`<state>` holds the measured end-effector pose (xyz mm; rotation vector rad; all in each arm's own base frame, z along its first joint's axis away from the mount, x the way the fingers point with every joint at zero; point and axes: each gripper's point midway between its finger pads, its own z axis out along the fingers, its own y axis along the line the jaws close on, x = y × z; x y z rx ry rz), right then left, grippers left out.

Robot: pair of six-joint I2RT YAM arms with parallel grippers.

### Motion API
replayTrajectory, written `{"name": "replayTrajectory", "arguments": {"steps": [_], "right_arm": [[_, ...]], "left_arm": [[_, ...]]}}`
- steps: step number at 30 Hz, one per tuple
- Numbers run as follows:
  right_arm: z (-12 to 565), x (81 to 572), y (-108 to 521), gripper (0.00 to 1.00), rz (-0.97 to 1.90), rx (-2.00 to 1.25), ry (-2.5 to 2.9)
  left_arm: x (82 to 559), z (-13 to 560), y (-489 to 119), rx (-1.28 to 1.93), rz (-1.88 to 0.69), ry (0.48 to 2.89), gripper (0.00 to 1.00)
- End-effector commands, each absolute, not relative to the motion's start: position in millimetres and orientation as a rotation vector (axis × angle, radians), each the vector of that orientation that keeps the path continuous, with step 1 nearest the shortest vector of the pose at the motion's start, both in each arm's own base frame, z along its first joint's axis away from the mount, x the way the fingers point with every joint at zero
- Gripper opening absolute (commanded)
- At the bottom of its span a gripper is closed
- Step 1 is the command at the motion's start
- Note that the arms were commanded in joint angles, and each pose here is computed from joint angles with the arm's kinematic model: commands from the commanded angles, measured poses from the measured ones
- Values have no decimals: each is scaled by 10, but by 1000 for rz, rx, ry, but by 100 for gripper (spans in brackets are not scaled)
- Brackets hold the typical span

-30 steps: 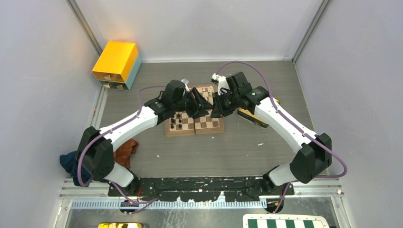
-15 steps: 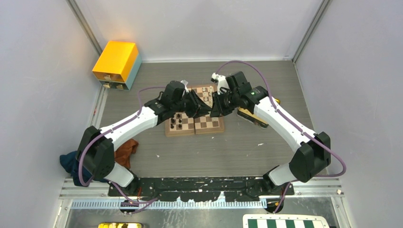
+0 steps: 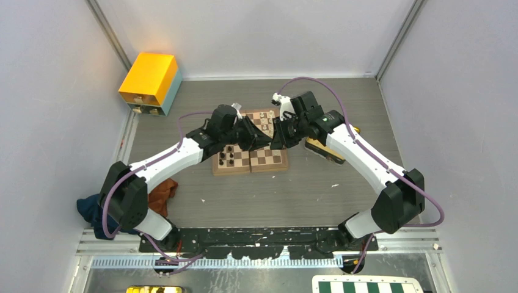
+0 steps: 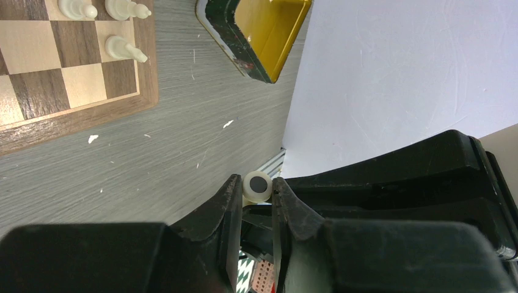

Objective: Set up the chess pieces on the board
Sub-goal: Place the chess piece on the chessboard.

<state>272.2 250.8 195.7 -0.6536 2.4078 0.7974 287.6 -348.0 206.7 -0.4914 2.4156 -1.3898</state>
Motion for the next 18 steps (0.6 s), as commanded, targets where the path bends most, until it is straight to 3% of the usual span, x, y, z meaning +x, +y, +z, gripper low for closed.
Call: {"name": "replayTrajectory", "arguments": {"steps": [1, 3, 6, 18], "right_arm": [[2211, 2841, 2616, 11, 836, -646, 2308], [2224, 2840, 2614, 21, 834, -646, 2301], [2240, 2851, 2610, 28, 830, -643, 2296], [2329, 2849, 2605, 34, 832, -632, 2262]], "left_arm": [[2912, 2253, -3452, -473, -1445, 2332, 6], [2929, 2239, -3419, -489, -1431, 2326, 6], [2945, 2233, -3388, -503, -1415, 2320, 5], [3057, 2196, -3254, -603, -1372, 2289, 4]]}}
